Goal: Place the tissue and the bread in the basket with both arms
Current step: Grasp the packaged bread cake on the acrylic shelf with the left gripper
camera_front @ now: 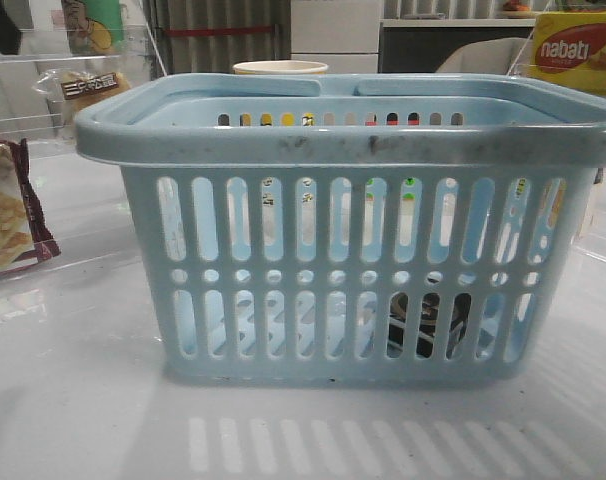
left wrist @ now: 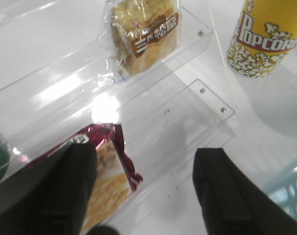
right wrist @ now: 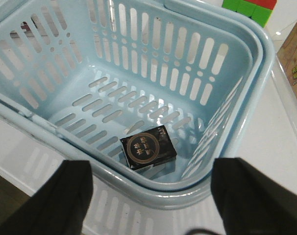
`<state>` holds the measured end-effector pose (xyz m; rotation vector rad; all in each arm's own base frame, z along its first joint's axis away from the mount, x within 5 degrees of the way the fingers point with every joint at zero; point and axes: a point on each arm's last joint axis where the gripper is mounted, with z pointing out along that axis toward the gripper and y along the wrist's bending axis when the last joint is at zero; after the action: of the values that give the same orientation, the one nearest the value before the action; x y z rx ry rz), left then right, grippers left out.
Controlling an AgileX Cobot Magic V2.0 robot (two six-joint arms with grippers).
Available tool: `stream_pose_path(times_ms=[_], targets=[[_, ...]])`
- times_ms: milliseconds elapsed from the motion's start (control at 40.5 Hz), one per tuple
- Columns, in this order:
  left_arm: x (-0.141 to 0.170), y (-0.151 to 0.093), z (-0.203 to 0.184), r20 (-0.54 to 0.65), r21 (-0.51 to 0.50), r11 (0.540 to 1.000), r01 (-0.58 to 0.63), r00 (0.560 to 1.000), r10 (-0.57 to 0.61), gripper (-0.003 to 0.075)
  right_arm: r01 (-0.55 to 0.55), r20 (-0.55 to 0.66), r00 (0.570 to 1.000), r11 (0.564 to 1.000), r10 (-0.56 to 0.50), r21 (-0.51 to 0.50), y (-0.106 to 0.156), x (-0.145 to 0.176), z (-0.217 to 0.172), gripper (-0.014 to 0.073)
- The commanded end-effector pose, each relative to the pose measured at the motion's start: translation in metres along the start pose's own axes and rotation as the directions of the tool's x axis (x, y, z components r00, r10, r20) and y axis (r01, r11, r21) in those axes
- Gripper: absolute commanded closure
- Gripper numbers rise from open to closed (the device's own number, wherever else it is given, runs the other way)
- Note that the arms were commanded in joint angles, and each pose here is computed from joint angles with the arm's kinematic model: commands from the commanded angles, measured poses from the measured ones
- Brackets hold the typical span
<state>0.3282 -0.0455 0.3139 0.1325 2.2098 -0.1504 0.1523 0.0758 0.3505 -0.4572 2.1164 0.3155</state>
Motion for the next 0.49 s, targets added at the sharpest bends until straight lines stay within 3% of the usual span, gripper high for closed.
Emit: stream_pose_path(times_ms=[0,370,469], targets=[[-0.038,0.0,0.013,0.162,0.003,1.0,0.029,0.986,-0.029,0.0232,0.013,0.097,0.995,1.0,-0.013,0.001,0.001,-0.014,-0.006,-0.0007],[-0.069,0.007,0.099,0.266,-0.018,0.999,0.034,0.963,-0.028,0.0237,0.013,0.097,0.995,1.0,-0.013,0.001,0.001,-0.014,-0.006,-0.0007],[-0.068,0.008,0.109,0.273,-0.021,0.999,0.035,0.962,-0.028,0.0307,0.013,0.097,0.995,1.0,-0.013,0.001,0.001,-0.014,-0.006,-0.0007]])
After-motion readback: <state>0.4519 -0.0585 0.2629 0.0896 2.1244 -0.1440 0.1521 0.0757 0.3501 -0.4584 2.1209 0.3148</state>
